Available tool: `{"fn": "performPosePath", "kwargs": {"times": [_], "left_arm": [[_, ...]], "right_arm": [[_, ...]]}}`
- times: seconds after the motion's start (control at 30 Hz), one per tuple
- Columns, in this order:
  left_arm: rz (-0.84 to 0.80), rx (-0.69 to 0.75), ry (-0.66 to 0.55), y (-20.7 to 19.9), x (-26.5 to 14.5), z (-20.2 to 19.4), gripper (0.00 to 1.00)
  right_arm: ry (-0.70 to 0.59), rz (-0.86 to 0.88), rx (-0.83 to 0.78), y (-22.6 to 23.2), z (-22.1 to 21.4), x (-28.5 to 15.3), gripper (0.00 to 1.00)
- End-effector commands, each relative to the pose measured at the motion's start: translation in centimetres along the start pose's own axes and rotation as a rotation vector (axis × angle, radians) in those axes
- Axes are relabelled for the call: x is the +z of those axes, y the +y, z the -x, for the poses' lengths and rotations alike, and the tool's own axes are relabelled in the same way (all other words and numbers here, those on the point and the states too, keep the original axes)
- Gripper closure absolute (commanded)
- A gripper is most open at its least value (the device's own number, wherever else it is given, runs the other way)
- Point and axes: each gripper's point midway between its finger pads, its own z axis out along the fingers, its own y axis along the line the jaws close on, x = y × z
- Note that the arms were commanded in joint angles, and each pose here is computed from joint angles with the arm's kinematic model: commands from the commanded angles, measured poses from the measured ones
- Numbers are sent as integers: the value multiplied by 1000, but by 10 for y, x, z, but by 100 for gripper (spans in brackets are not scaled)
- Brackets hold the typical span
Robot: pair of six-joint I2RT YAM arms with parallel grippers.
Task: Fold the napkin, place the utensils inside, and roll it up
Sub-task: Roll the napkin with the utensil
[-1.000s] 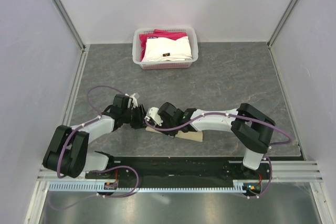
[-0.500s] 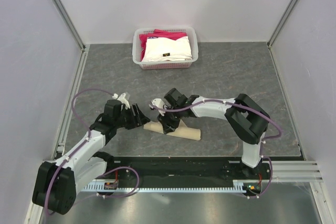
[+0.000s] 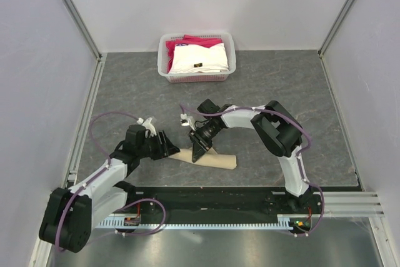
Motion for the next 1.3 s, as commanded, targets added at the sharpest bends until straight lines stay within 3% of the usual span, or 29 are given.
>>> {"fn": "performPosePath", "kwargs": {"times": [0.0,0.23,0.47,0.7,0.9,1.13,1.27], "left_arm": [[-42,-1,-10,-5,6,2,42],[-30,2,7,1,12,-1,61],[47,-53,76,13,16,-9,74],[85,-76,170,20,22,-18,76],[107,-94,219,22,25,-20,76],[126,-119,261,20,26,-19,76],[127,-123,275,19,28,-18,76]], "right_arm": [[144,-27,121,-21,-47,14,69],[150,-47,117,-23,-45,12,65],[108,-146,70,-22,-22,-4,44],[6,-338,-46,-17,17,-35,32],[-121,-549,-269,0,43,-58,26],[-92,-704,-495,21,28,-49,23],[-41,-748,-534,15,16,-41,22]]}}
